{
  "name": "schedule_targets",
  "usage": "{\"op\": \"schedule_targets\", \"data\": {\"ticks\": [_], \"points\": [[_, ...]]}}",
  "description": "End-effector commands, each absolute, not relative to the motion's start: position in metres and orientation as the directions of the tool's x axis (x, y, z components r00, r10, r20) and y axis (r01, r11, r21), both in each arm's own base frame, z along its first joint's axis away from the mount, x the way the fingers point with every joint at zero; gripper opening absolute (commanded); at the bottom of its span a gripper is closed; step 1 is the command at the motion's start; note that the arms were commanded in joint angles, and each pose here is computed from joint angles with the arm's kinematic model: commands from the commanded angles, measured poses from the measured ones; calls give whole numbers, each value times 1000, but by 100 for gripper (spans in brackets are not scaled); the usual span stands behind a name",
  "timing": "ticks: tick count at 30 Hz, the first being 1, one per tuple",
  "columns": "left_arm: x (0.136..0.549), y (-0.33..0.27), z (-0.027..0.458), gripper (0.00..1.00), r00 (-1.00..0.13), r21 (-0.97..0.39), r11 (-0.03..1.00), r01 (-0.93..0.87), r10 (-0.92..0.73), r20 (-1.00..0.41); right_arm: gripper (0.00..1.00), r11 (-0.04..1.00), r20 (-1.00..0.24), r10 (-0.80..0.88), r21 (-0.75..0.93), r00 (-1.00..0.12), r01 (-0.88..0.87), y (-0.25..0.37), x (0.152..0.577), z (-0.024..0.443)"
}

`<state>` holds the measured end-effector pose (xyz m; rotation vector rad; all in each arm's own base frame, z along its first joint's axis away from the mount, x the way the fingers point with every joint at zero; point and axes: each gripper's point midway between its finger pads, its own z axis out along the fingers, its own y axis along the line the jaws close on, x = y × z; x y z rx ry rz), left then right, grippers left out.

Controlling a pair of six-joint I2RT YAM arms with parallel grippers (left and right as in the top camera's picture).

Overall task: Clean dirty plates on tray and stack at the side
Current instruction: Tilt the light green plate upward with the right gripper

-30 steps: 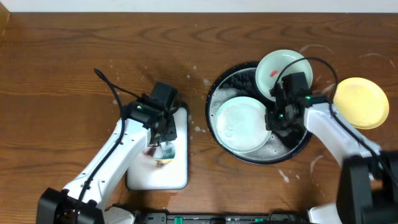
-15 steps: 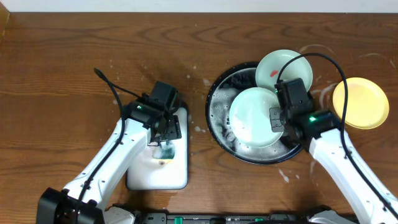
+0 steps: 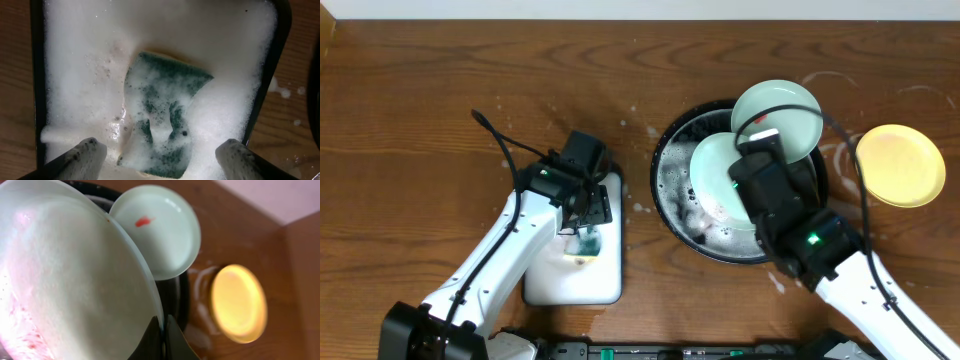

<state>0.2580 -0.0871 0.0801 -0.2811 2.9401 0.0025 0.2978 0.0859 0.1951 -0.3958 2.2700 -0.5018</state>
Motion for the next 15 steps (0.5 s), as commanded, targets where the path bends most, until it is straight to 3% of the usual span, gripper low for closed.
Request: {"op": "schedule_targets", "data": {"ticks": [1, 15], "points": [[258, -84, 81, 80, -963, -8, 982, -191, -189, -191, 1, 771, -595, -530, -634, -604, -51, 76, 296, 222], [258, -84, 81, 81, -963, -8, 982, -191, -189, -191, 1, 667, -567, -653, -744, -502, -26, 98, 291, 249]]}}
